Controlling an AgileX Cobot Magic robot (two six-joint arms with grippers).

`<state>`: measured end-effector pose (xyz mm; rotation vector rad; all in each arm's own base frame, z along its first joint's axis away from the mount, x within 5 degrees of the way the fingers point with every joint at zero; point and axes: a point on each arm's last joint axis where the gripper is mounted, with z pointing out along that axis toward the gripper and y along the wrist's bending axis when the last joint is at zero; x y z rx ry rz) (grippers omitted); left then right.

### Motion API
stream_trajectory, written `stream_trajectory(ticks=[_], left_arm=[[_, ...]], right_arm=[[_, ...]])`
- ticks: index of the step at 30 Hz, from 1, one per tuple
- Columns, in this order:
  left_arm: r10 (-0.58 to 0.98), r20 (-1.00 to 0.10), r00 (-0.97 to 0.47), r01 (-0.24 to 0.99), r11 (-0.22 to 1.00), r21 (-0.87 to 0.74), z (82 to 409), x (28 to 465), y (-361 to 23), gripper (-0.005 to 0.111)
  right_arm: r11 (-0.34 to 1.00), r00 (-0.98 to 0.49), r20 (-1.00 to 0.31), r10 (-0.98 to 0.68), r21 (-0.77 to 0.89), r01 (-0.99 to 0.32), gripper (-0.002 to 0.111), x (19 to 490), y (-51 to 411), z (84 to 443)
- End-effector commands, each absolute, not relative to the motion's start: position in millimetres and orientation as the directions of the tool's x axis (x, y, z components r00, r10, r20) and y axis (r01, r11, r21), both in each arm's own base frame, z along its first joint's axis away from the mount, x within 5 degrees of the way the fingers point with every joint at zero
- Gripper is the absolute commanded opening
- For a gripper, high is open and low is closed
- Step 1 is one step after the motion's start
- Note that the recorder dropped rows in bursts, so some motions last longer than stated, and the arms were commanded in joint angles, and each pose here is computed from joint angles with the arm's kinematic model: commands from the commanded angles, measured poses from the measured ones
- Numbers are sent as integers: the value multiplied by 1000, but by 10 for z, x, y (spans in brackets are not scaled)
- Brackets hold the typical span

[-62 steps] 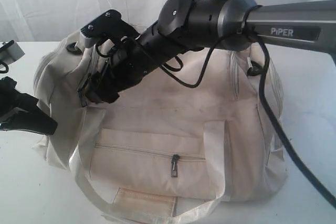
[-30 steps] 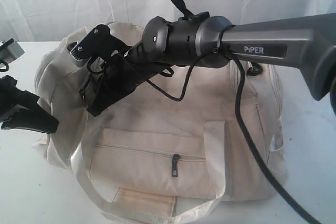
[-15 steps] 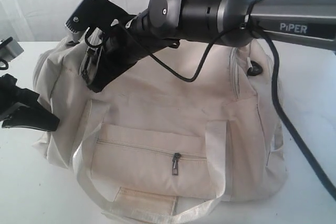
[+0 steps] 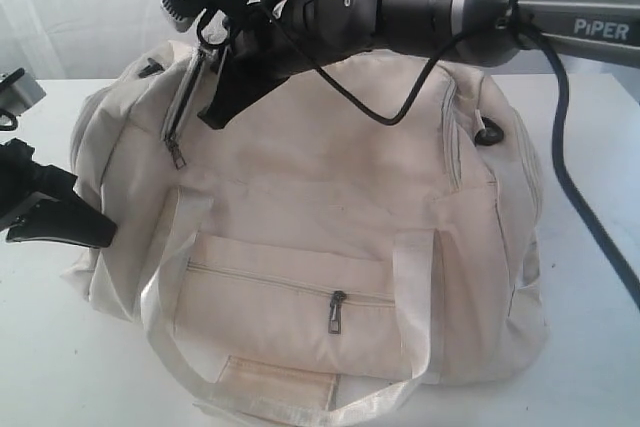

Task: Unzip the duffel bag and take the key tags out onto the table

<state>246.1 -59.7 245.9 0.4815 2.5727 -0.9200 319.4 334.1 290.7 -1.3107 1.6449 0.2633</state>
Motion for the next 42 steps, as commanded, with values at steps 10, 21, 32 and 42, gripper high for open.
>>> stream_trajectory(ticks=[10, 21, 32, 42], left_arm=[[204, -430, -879, 438, 701, -563, 2503, 2397, -628, 0], [235, -405, -884, 447, 680, -581, 2503, 2353, -638, 0], [294, -485, -823, 553, 609, -569, 2895, 2456, -676, 27], [212, -702, -680, 645, 629, -435, 3287, 2708, -706, 56]], right_arm=[[541, 88, -835, -543, -428, -724, 0, 3503, 3067, 3113], [495, 33, -806, -591, -395, -774, 0, 3462, 3055, 3027], [426, -26, -764, -645, -330, -842, 0, 3334, 3101, 2924], [386, -5, -757, -653, -328, -862, 0, 3213, 3216, 2914]])
